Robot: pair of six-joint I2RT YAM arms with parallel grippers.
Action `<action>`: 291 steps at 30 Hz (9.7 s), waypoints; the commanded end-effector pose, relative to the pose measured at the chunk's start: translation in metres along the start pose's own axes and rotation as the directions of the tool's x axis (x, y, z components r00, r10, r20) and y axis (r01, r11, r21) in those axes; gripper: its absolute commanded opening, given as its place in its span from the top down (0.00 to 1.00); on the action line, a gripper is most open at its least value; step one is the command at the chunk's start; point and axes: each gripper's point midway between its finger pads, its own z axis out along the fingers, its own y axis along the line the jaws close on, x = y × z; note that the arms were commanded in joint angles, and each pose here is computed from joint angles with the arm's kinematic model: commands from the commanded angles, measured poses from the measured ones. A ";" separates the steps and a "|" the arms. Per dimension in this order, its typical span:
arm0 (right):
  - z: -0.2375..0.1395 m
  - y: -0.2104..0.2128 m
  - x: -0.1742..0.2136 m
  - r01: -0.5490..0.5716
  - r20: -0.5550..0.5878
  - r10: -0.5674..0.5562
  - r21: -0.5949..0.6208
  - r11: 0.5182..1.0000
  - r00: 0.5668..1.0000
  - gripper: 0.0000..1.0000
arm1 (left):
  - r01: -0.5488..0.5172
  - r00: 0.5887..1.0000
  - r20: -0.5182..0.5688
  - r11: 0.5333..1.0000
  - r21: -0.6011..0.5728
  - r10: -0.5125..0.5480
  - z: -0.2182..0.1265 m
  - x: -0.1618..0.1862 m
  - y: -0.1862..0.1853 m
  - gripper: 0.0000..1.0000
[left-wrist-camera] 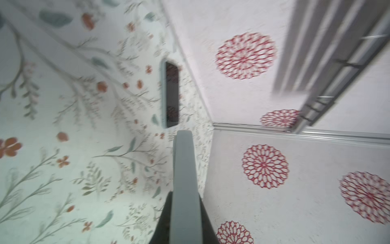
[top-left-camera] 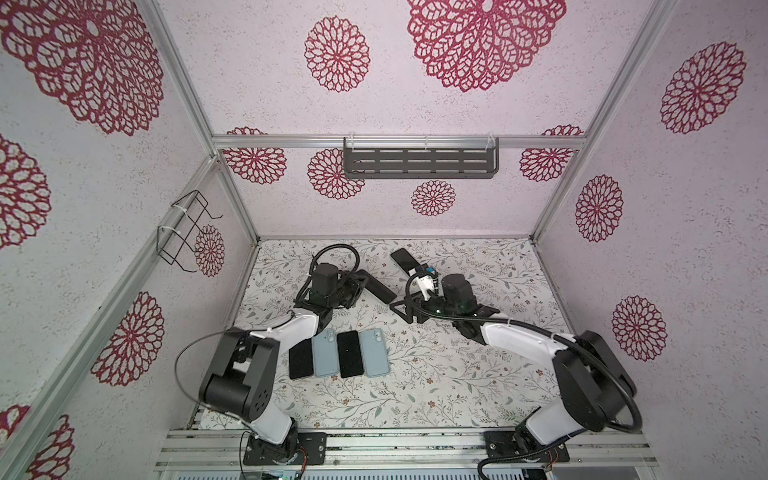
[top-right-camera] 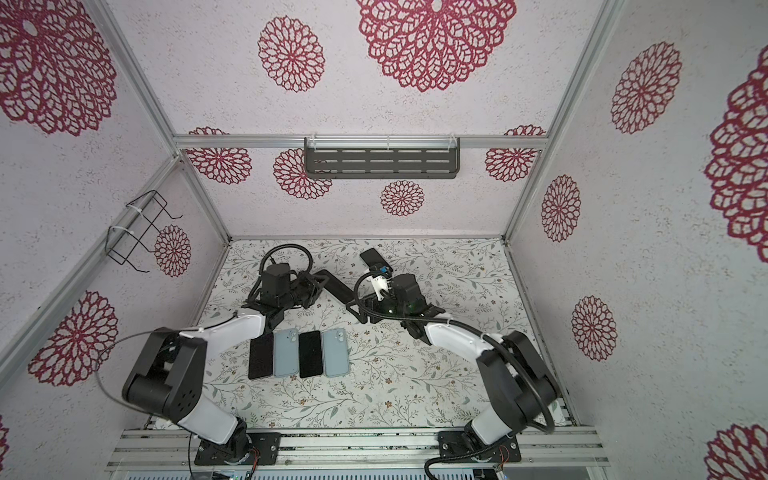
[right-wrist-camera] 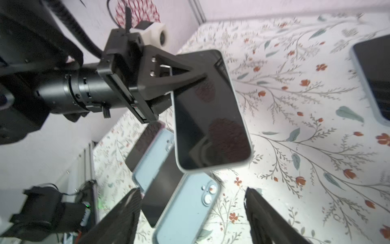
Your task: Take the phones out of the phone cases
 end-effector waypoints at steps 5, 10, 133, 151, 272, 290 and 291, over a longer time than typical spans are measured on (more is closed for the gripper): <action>-0.092 0.062 -0.062 -0.166 0.394 0.279 -0.298 0.940 0.876 0.17 | -0.191 0.948 0.304 0.929 0.316 0.092 -0.083 -0.023 -0.114 1.00; -0.132 0.098 -0.073 -0.148 0.463 0.426 -0.524 0.839 0.778 0.16 | -0.258 0.912 0.404 0.864 0.433 0.070 -0.119 0.002 -0.156 1.00; -0.152 0.164 -0.061 0.166 0.298 0.040 -0.631 0.758 0.954 0.24 | -0.311 0.691 -0.267 0.609 0.729 0.672 -0.151 0.087 -0.225 1.00; -0.133 0.167 -0.067 0.184 0.272 -0.002 -0.645 0.741 0.962 0.44 | -0.328 0.653 -0.241 0.555 0.764 0.718 -0.148 0.102 -0.227 1.00; -0.120 0.113 -0.116 0.001 0.517 0.269 -0.463 0.887 0.813 0.37 | -0.013 0.988 -0.092 0.652 0.758 0.127 -0.097 0.071 -0.277 1.00; -0.118 0.108 -0.107 -0.015 0.508 0.292 -0.480 0.877 0.810 0.38 | -0.015 0.990 -0.076 0.634 0.774 0.116 -0.102 0.068 -0.286 1.00; -0.118 0.108 -0.107 -0.016 0.507 0.292 -0.480 0.877 0.811 0.38 | -0.011 0.990 -0.078 0.632 0.775 0.114 -0.102 0.068 -0.287 1.00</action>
